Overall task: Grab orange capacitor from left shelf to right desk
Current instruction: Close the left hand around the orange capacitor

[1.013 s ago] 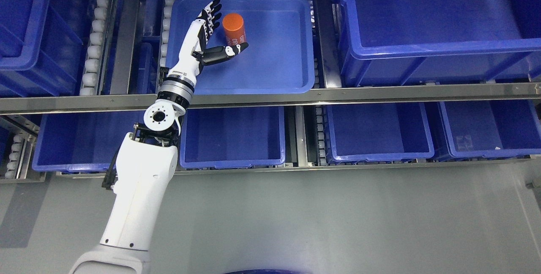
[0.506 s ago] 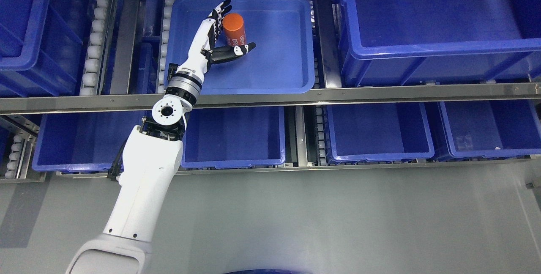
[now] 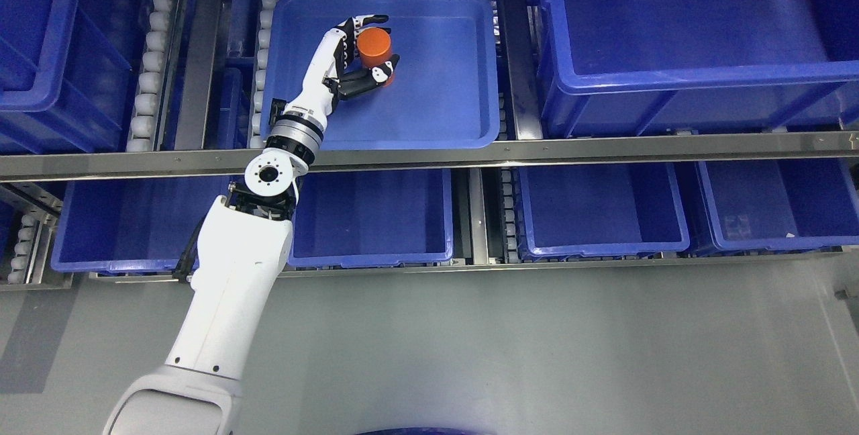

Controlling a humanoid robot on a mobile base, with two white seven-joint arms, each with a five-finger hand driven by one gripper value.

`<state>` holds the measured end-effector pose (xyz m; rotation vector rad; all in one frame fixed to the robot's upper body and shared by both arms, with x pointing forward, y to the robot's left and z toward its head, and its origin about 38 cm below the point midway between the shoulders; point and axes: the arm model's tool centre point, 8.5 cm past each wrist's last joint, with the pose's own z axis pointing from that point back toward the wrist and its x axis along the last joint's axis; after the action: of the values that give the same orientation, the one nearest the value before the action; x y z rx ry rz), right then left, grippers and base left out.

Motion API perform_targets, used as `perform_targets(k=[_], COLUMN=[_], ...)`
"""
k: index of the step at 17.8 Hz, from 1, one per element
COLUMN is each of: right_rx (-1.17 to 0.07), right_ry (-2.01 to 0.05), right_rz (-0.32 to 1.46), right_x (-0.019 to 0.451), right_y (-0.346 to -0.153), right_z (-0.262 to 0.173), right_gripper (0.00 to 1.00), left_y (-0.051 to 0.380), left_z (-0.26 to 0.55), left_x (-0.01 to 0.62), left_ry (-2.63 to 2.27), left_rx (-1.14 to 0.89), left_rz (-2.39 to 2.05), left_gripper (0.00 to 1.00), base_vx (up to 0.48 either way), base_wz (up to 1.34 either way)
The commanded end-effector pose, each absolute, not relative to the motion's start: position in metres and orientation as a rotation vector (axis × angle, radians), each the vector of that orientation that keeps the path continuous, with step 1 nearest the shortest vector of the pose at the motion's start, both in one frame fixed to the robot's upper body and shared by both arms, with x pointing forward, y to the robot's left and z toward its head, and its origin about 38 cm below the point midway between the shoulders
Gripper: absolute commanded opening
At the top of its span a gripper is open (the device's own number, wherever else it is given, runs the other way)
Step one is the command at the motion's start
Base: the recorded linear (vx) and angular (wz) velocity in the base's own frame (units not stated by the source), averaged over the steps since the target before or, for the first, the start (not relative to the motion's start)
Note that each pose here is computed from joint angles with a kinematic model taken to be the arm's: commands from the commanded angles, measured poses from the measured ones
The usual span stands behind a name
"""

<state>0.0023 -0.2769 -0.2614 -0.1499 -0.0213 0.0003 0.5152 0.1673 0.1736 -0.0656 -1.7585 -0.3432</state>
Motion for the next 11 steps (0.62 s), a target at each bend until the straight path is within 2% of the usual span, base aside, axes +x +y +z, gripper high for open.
perform_targets(k=[1,5,11], right_rx=[-0.168,-0.168,-0.168], right_ry=[-0.036,-0.036,-0.036], right_rz=[-0.013,-0.013,-0.013], right_x=[0.006,0.006,0.006], right_y=[-0.288,-0.288,-0.288], right_z=[-0.260,-0.260,-0.260], right_gripper=[1.00,1.00,1.00], left_y=[0.180,0.182,0.185], left_z=[0.173,0.174,0.191], left_x=[0.517,0.516,0.515], left_ry=[-1.776,-1.806,-1.888], left_rx=[-0.048,-0.057,-0.088], left_rz=[-0.333,-0.318,-0.278], left_gripper=[0.19,0.00,0.00], base_vx=[0.000,0.000,0.000], base_wz=[0.00,0.00,0.00])
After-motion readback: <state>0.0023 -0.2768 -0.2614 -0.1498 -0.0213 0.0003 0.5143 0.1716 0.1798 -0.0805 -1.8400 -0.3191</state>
